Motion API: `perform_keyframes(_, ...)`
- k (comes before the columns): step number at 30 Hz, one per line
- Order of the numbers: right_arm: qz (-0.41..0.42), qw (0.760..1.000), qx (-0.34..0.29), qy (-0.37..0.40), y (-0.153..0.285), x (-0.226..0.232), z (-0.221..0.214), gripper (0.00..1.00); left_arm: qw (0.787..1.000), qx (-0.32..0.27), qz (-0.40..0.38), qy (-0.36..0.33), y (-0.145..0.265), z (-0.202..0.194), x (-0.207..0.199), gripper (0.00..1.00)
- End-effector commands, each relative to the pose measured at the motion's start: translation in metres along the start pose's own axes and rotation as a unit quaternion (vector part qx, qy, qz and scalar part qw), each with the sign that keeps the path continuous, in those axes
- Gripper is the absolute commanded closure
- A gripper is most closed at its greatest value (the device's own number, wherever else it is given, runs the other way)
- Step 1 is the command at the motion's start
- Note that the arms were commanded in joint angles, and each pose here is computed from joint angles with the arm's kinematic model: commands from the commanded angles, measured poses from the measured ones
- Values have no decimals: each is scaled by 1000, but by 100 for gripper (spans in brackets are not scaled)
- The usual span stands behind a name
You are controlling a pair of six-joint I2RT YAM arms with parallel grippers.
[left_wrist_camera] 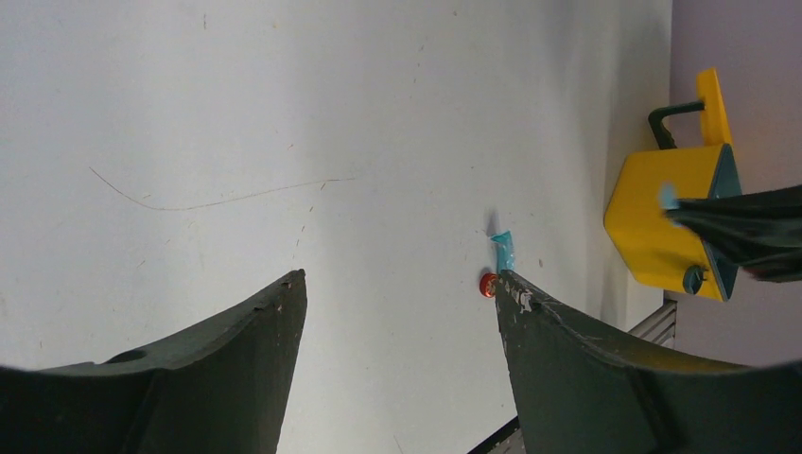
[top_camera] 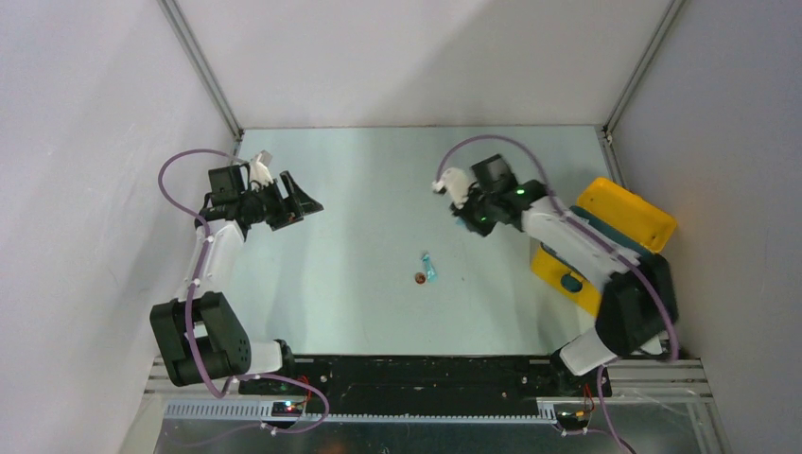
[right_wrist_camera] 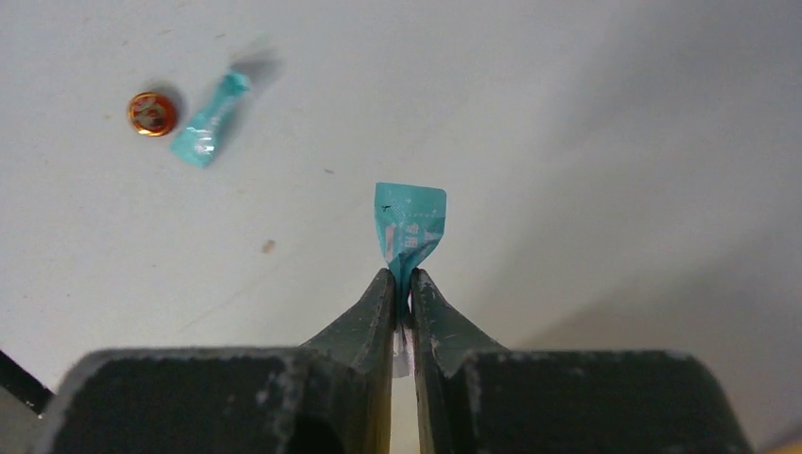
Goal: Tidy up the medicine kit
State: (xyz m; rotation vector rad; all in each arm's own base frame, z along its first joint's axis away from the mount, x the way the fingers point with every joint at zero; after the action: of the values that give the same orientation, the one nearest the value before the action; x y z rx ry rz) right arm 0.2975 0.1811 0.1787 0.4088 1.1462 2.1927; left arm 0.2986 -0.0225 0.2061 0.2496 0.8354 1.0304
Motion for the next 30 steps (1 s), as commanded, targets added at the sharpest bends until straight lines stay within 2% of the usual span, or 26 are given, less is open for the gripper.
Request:
perform_keyframes(1, -77, 994, -37, -63, 73, -36, -14, 87, 1000, -10, -14, -20, 3, 8, -4, 22)
perform_keyframes(5, -161, 978, -81, -107, 143, -66, -49, 87, 1000, -8, -18, -16, 1, 9, -4, 22)
perform_keyframes(11, -258, 957, -61, -122, 204, -82, -127, 88, 1000, -2, -24, -10, -2, 8, -4, 22)
perform_keyframes(15, -272, 954, -25, -122, 212, -76, -169, 88, 1000, 0, -26, -10, -4, 9, -3, 22)
perform_keyframes(23, -208, 962, 37, -174, 184, -67, -209, 89, 1000, 3, -28, -5, -7, 11, -3, 23)
perform_keyframes(25, -202, 961, 47, -182, 178, -68, -215, 86, 1000, 4, -28, -4, -7, 11, -3, 23)
perform_keyframes(28, -217, 957, 53, -185, 179, -72, -218, 67, 1000, 3, -31, -5, -7, 12, -4, 23)
perform_keyframes(30, -238, 954, 42, -176, 185, -76, -213, 58, 999, 3, -34, -5, -6, 12, -6, 23)
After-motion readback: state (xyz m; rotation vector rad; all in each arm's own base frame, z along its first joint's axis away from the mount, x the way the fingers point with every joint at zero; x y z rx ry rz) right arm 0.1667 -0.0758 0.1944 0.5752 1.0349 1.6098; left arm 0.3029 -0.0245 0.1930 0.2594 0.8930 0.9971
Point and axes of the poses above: each gripper's point midway between its finger pads, its own y axis back along the fingers, its own x axis along the line the jaws close on, z = x × y, the point moved 6 cm from there along y, back along the fingers, and after that the axes turned 13 degrees about -y, right-handed, at the moved point
